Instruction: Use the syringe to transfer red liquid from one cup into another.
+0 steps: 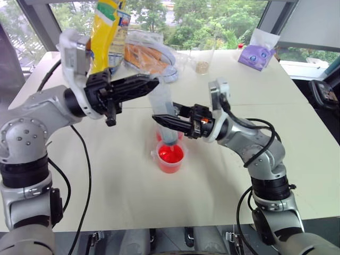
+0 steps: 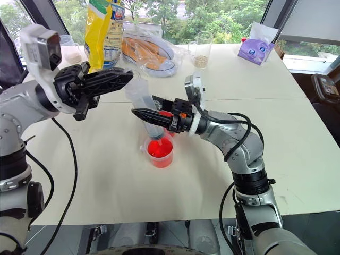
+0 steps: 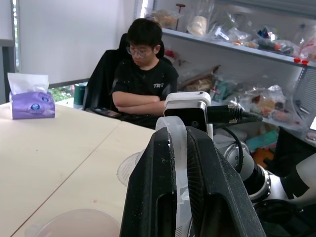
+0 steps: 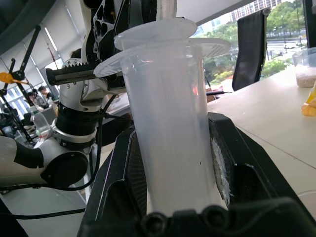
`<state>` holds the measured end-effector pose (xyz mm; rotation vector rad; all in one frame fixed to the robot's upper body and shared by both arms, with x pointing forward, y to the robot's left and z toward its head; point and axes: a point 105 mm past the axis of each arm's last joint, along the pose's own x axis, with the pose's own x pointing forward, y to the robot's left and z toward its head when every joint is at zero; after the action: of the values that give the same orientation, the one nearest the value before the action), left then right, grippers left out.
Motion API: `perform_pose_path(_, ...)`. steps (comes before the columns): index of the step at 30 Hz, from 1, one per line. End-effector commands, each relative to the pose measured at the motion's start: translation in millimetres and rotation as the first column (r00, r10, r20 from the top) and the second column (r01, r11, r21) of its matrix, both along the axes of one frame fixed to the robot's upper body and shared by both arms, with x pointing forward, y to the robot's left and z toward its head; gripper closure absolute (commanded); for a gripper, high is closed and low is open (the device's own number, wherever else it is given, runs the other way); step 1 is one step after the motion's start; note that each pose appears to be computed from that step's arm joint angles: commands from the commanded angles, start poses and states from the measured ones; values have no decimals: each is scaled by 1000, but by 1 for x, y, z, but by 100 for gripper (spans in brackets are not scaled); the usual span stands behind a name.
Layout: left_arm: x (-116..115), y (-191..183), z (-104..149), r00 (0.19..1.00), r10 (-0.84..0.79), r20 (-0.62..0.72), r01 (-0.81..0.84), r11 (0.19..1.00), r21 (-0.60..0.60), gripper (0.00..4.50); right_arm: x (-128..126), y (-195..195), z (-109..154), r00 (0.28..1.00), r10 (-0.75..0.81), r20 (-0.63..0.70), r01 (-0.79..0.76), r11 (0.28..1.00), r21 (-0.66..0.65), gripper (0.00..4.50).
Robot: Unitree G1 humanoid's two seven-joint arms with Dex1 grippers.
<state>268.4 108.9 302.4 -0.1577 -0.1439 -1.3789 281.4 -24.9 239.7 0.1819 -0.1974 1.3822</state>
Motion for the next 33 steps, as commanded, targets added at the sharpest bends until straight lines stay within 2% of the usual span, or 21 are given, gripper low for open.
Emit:
perform_pose_path(1, -13, -16, -22, 995, -79, -60, 84, 992, 90, 438, -9, -14, 56, 985, -45, 167, 19, 988, 156, 311)
perform_pose_path(10, -7, -9, -10, 998, -41, -47, 44, 996, 79, 438, -9, -14, 52, 991, -28, 130, 9, 990, 140, 311)
perform_pose_path(11, -5, -6, -8, 999, -27, -46, 30, 997, 76, 364, -9, -14, 50, 993, -23, 119, 6, 991, 136, 311)
perform_pose_path(13, -2, -1, -4, 999, -3, -48, 6, 998, 62, 292, -8, -14, 47, 995, -19, 103, 6, 992, 128, 311)
perform_pose_path(14, -2, 1, -3, 999, 4, -48, -2, 998, 57, 231, -8, -14, 46, 995, -19, 98, 6, 992, 124, 311)
perform_pose_path(18, 2, 13, 5, 997, 63, -34, -62, 998, 34, 33, -7, -15, 44, 996, -20, 86, 10, 993, 117, 311)
perform_pose_path(19, 3, 17, 9, 996, 82, -29, -82, 996, 19, 2, -6, -15, 43, 997, -21, 81, 11, 993, 117, 311)
perform_pose_path(24, 0, 39, 14, 984, 180, -11, -180, 984, -3, 2, -5, -17, 39, 998, -25, 64, 18, 994, 108, 311)
perform_pose_path(28, -4, 52, 3, 971, 238, -18, -237, 971, 37, 2, -4, -18, 38, 998, -30, 56, 24, 994, 104, 311)
perform_pose_path(30, -7, 54, -4, 968, 250, -19, -249, 967, 59, 2, -3, -19, 41, 998, -32, 52, 27, 994, 105, 311)
perform_pose_path(33, -9, 53, -17, 965, 261, -18, -258, 960, 108, 2, 8, -31, 61, 997, -73, 15, 70, 987, 145, 311)
